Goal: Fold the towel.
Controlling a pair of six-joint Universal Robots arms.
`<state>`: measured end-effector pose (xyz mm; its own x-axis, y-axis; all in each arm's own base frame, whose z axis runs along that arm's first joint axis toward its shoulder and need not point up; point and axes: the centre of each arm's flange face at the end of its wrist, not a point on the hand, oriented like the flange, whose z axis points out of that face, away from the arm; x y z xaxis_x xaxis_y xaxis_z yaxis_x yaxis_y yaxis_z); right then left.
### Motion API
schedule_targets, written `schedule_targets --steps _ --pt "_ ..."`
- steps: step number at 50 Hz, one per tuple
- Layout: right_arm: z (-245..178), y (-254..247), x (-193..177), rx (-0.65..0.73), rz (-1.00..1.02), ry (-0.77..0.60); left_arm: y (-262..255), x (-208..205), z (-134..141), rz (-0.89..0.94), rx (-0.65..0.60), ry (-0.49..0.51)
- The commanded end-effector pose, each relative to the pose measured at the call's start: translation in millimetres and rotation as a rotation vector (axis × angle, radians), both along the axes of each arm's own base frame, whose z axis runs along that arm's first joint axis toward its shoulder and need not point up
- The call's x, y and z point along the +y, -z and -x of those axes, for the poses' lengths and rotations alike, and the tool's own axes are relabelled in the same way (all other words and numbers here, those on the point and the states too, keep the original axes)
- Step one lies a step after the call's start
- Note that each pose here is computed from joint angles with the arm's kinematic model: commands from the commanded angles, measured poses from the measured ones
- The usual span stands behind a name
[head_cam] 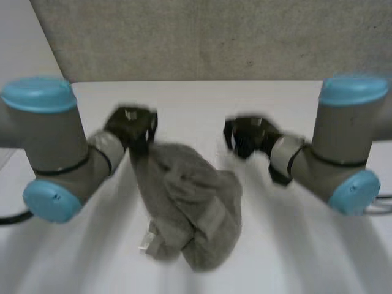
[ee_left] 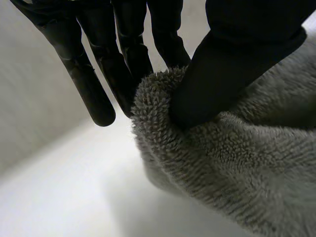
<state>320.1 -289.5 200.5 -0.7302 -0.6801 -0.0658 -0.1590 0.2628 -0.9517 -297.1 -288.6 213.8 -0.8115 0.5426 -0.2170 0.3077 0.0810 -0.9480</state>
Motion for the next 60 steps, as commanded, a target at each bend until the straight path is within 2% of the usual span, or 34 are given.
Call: schedule_targets --steps 1,2,3,4,8,10,11,13,16,18,21,27,29,33,41,45,49,54,56,60 --pt "3 -147 -12 -0.244 0.658 0.126 -114 -7 6 0.485 0.325 -0.060" --pt "11 -174 -5 -0.304 0.786 0.138 -132 -3 1 0.570 0.394 -0.075" --pt "11 -175 -5 -0.305 0.788 0.138 -132 -3 1 0.571 0.395 -0.075" --pt "16 -190 6 -0.340 0.865 0.118 -145 3 -3 0.639 0.448 -0.078" --pt "13 -177 13 -0.302 0.840 0.021 -144 12 -7 0.673 0.471 -0.074" --pt "11 -147 13 -0.225 0.700 -0.056 -125 16 -8 0.613 0.434 -0.072" --pt "11 -146 13 -0.224 0.699 -0.056 -125 16 -8 0.613 0.433 -0.072" --pt "8 -108 13 -0.144 0.516 -0.087 -105 20 -9 0.528 0.382 -0.073" --pt "7 -88 12 -0.100 0.437 -0.096 -94 23 -9 0.474 0.351 -0.071" --pt "4 -58 16 -0.021 0.331 -0.115 -62 35 -7 0.342 0.273 -0.053" --pt "7 -35 17 0.048 0.264 -0.118 -43 49 -7 0.262 0.222 -0.034" --pt "13 -15 18 0.082 0.186 -0.111 -26 61 -11 0.233 0.139 -0.021" --pt "13 -14 19 0.082 0.183 -0.110 -26 67 -15 0.261 0.083 -0.016" --pt "12 -14 17 0.076 0.178 -0.110 -36 73 -19 0.307 0.055 -0.011" --pt "5 -23 9 0.025 0.188 -0.126 -87 108 -34 0.446 0.134 -0.006" --pt "-7 -25 -1 -0.017 0.192 -0.198 -103 131 -47 0.503 0.170 -0.006" --pt "-24 -18 -7 -0.090 0.114 -0.281 -110 145 -56 0.534 0.189 -0.008" --pt "-37 -4 -19 -0.185 0.002 -0.307 -111 156 -63 0.538 0.191 -0.010" --pt "-45 6 -16 -0.207 -0.045 -0.326 -109 158 -65 0.522 0.183 -0.012" --pt "-78 38 12 -0.224 -0.160 -0.413 -108 157 -65 0.517 0.179 -0.013"
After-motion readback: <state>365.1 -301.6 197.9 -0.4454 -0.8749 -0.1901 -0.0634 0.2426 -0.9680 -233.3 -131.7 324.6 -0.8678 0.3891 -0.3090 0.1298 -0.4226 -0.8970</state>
